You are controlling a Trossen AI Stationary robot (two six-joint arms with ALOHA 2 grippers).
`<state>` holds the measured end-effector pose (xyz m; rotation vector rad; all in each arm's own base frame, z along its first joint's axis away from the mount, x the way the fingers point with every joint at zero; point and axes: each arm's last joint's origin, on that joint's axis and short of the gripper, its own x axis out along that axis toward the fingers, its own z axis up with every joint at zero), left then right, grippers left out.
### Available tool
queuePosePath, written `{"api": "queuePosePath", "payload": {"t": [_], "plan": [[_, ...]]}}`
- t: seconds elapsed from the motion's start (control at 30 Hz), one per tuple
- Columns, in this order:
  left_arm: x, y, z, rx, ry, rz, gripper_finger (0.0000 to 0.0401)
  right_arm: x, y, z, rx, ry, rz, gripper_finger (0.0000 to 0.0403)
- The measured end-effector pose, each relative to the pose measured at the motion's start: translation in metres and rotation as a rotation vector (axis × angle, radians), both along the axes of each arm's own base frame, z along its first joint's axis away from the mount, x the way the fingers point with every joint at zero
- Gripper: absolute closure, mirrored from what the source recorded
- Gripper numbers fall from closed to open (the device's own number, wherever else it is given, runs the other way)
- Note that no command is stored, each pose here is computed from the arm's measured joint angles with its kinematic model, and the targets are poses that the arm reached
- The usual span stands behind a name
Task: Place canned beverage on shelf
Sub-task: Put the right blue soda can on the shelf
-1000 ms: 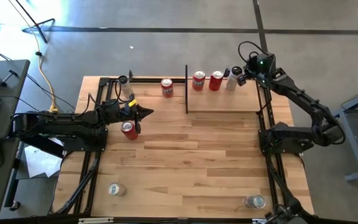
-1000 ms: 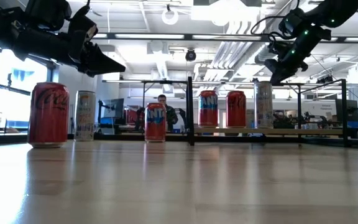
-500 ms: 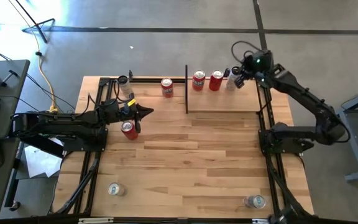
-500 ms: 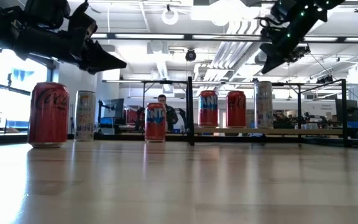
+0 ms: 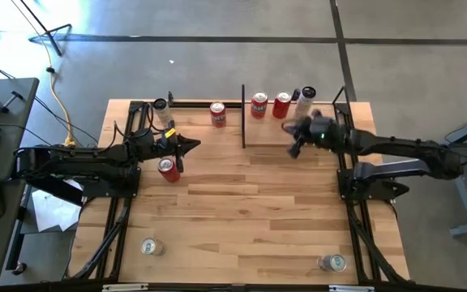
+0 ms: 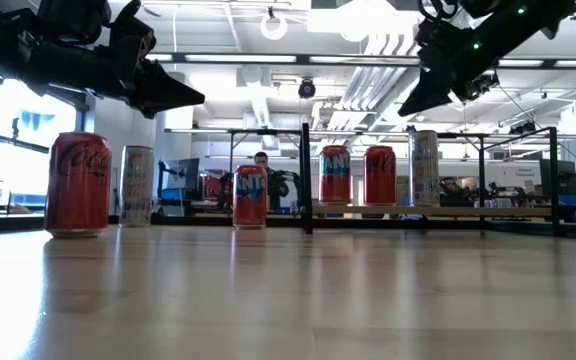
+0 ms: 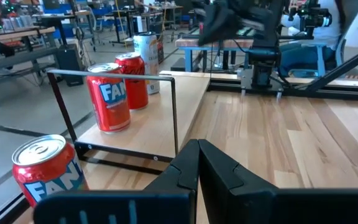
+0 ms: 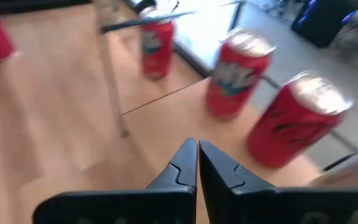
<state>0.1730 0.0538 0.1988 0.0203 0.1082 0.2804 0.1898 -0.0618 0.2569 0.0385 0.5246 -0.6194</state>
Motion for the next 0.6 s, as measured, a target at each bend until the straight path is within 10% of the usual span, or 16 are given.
{"api": "queuePosePath", "payload": {"t": [0.6], "plan": [[0.001,-0.004,0.001,0.017,-0.002,-0.028,0.0401,0.006,0.056,-0.006,0.064,-0.010,0.125,0.0403]]}}
